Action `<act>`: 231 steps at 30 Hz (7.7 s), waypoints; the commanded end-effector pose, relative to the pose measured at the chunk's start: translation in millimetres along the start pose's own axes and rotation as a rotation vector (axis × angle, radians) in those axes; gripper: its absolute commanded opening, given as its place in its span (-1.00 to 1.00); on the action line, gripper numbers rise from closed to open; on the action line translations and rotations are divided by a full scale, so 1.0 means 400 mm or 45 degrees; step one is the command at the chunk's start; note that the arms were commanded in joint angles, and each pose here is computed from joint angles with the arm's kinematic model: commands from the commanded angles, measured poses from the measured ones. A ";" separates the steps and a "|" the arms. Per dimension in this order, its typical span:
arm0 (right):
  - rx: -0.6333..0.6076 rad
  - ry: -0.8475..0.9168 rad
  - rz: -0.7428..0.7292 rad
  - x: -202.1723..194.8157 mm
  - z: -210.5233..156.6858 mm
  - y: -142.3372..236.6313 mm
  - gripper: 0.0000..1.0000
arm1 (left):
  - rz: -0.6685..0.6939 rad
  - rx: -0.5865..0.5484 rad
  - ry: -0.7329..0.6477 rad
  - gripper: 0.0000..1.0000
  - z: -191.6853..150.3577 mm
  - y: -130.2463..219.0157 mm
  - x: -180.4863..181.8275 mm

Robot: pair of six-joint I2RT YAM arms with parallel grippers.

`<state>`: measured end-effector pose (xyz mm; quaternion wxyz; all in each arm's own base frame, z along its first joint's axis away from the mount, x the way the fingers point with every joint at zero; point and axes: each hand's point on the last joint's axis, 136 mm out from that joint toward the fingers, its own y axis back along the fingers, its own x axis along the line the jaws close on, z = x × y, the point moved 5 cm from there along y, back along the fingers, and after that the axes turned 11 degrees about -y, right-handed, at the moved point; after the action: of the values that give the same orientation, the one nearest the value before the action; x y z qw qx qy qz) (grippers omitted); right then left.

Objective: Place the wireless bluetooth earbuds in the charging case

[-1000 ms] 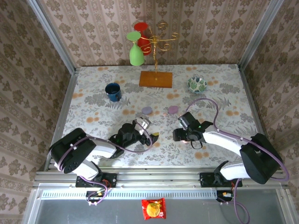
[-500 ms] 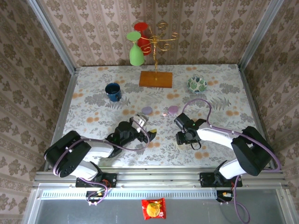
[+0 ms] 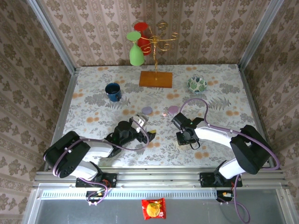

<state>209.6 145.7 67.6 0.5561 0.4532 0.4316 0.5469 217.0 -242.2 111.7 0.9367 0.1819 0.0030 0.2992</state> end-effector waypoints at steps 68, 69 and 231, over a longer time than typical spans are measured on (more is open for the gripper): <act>-0.146 1.496 0.832 0.255 -0.045 0.306 -0.48 | -1.088 -0.434 -0.092 0.09 0.098 0.099 -0.231; -0.144 1.497 0.836 0.256 -0.046 0.306 -0.48 | -1.090 -0.434 -0.092 0.07 0.099 0.099 -0.232; -0.629 1.196 0.802 0.223 0.059 0.338 -1.00 | -0.970 -0.425 0.004 -0.10 0.124 0.072 -0.196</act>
<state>207.8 230.7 202.0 0.2097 0.1296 0.3465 0.9051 144.8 -281.4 157.1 0.9974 0.0201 0.0398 -0.0574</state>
